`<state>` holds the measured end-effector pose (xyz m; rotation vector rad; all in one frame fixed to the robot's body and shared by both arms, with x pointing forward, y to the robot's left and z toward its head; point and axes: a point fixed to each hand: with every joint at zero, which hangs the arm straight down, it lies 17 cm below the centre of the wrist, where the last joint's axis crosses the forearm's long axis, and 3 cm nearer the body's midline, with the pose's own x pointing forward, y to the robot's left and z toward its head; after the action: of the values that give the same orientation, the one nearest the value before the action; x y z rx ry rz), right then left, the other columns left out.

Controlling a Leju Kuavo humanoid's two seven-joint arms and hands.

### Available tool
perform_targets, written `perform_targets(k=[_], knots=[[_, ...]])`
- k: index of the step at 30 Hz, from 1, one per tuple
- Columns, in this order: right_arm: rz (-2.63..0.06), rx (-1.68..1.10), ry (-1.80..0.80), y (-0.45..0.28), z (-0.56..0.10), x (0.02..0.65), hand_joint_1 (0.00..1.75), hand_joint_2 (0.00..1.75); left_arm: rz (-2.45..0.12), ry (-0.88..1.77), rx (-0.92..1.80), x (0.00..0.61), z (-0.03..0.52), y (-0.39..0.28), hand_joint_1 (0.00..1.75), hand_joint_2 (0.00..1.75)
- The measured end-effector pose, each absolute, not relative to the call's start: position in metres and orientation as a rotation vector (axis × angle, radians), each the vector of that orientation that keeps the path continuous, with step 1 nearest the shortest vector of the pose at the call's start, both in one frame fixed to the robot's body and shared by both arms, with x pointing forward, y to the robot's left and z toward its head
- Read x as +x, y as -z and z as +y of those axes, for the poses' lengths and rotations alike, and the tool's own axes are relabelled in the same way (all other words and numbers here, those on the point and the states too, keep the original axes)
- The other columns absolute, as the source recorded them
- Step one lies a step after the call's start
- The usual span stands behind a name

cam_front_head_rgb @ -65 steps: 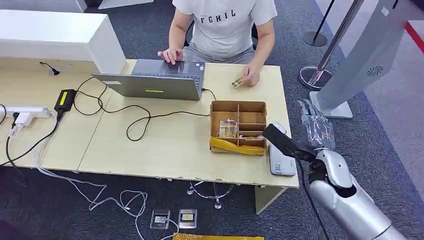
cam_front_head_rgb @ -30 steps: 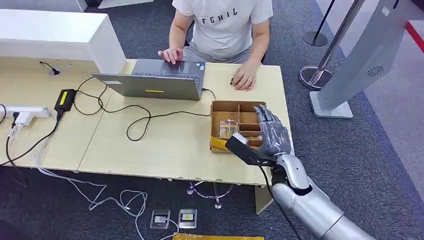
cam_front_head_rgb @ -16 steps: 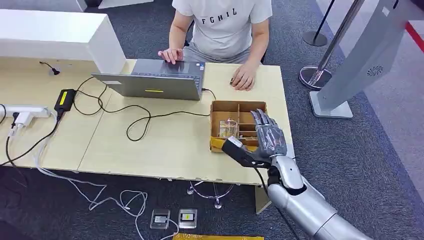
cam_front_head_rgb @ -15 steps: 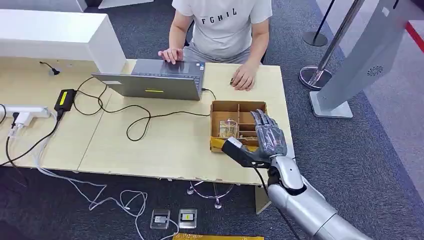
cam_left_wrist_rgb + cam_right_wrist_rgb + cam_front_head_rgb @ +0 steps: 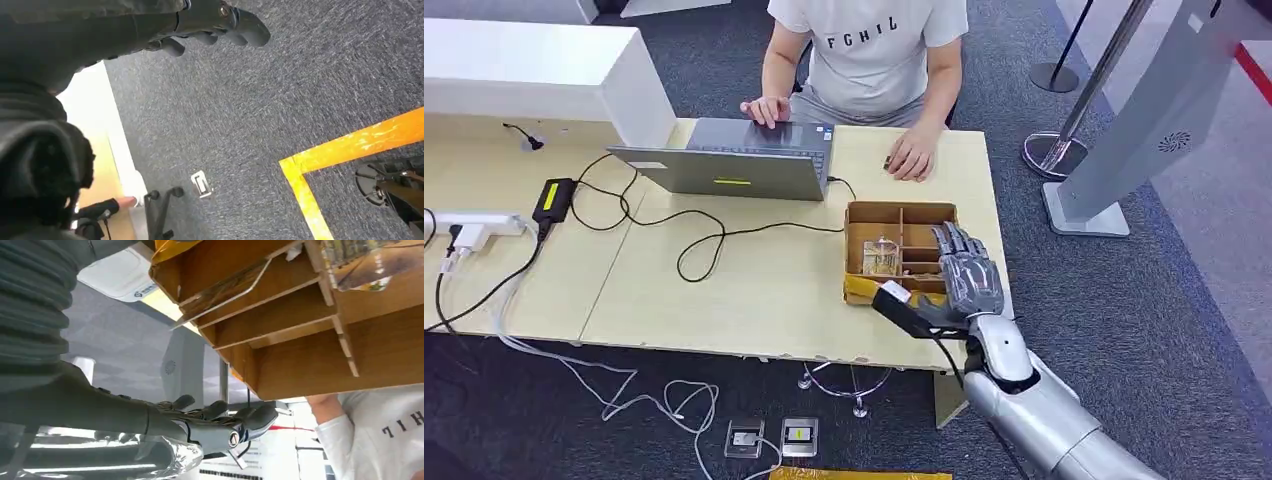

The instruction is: Pass the card to the sensor for recognition and then transmit it.

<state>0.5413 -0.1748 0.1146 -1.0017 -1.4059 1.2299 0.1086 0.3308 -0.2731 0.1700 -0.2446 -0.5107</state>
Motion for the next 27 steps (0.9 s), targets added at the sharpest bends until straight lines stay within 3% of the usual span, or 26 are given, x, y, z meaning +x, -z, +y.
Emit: perform_targets(k=[11,12,13,14,27], knots=[[-1.353,-1.007,-1.240,-0.103,-0.183,0.544,0.00,1.75,-0.243,0.505,0.176,0.109,0.332,0.273,0.00,0.00],[-1.349,-1.003,-1.240,-0.102,-0.183,0.544,1.62,1.75,-0.243,0.507,0.177,0.109,0.332,0.273,0.00,0.00],[-1.345,-0.999,-1.240,-0.100,-0.183,0.543,1.62,1.75,-0.244,0.509,0.177,0.109,0.332,0.273,0.00,0.00],[-1.341,-0.995,-1.239,-0.099,-0.183,0.543,1.75,1.75,-0.244,0.512,0.177,0.109,0.332,0.273,0.00,0.00],[-1.331,-0.984,-1.225,-0.093,-0.189,0.544,1.75,1.75,-0.247,0.527,0.177,0.109,0.329,0.273,0.00,0.00]])
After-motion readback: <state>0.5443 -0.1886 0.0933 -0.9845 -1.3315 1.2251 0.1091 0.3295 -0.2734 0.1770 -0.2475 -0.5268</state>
